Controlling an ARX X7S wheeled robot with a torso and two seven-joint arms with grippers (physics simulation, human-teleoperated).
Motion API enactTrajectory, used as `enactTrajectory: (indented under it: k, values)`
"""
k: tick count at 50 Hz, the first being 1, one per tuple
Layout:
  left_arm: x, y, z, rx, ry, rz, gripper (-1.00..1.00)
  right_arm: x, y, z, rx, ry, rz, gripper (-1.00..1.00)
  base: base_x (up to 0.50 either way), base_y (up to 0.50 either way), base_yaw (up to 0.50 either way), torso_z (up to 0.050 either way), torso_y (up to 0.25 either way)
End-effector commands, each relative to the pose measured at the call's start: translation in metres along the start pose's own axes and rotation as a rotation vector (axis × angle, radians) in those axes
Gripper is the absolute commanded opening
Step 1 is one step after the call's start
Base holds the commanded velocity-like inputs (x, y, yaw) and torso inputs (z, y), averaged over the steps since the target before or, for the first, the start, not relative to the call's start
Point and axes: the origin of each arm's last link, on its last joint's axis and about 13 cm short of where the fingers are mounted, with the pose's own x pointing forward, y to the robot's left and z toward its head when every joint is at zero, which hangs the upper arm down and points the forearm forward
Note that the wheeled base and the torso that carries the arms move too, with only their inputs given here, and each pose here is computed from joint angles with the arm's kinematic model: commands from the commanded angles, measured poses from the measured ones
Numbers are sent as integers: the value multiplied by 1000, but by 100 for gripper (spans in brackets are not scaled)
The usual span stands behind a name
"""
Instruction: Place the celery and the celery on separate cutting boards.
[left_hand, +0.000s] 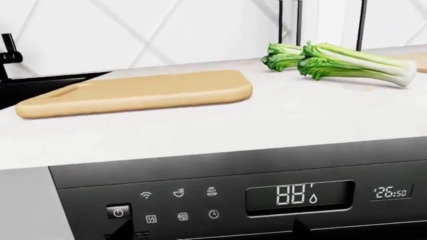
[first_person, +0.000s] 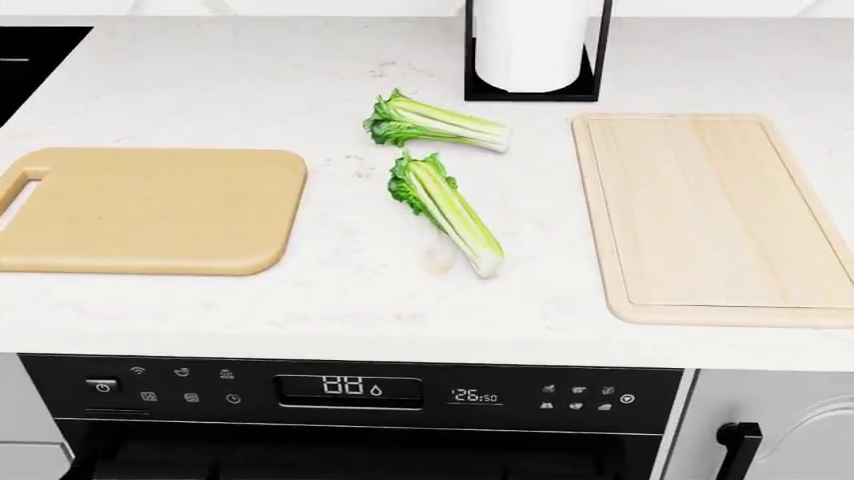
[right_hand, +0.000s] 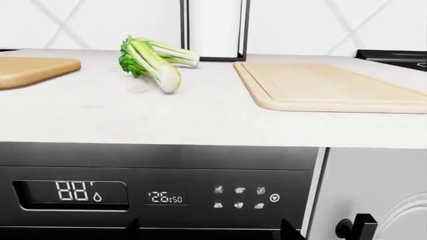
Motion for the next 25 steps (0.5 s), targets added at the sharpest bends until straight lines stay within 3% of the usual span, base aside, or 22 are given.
enactTrajectory:
  k: [1, 2, 3, 4, 6, 7, 12, 15, 17, 19, 25]
  values:
    - [-1, -1, 0, -5, 30, 8, 100, 0, 0, 0, 2, 1, 0, 100, 0, 0, 0, 0, 0]
    - [-5, 0, -5, 64, 26, 22, 100, 1, 0, -1, -44, 15, -14, 100, 0, 0, 0, 0, 0]
    - [0, 0, 0, 1, 30, 14, 100, 0, 0, 0, 1, 0, 0, 100, 0, 0, 0, 0, 0]
    - [0, -2, 1, 3, 43, 8, 100, 1, 0, 1, 44, 6, -4, 100, 0, 0, 0, 0, 0]
    - [3, -2, 17, -74, 74, 0, 100, 4, 1, 15, 13, -16, -22, 100, 0, 0, 0, 0, 0]
    - [3, -2, 21, -44, 73, 2, 100, 4, 2, 20, 53, -15, -18, 100, 0, 0, 0, 0, 0]
    - [7, 5, 60, -68, 72, -27, 100, 10, -2, 61, 47, -74, -4, 100, 0, 0, 0, 0, 0]
    - [10, 13, 86, -93, 25, -42, 100, 13, -11, 88, 17, -105, 10, 100, 0, 0, 0, 0, 0]
    - [15, 22, 110, -36, 14, -64, 100, 14, -24, 114, -22, -92, 35, 100, 0, 0, 0, 0, 0]
    - [20, 29, 125, -93, 39, -74, 100, 14, -34, 129, -13, -95, 26, 100, 0, 0, 0, 0, 0]
    - [26, 37, 149, -47, 44, -90, 100, 10, -55, 168, -48, -111, 30, 100, 0, 0, 0, 0, 0]
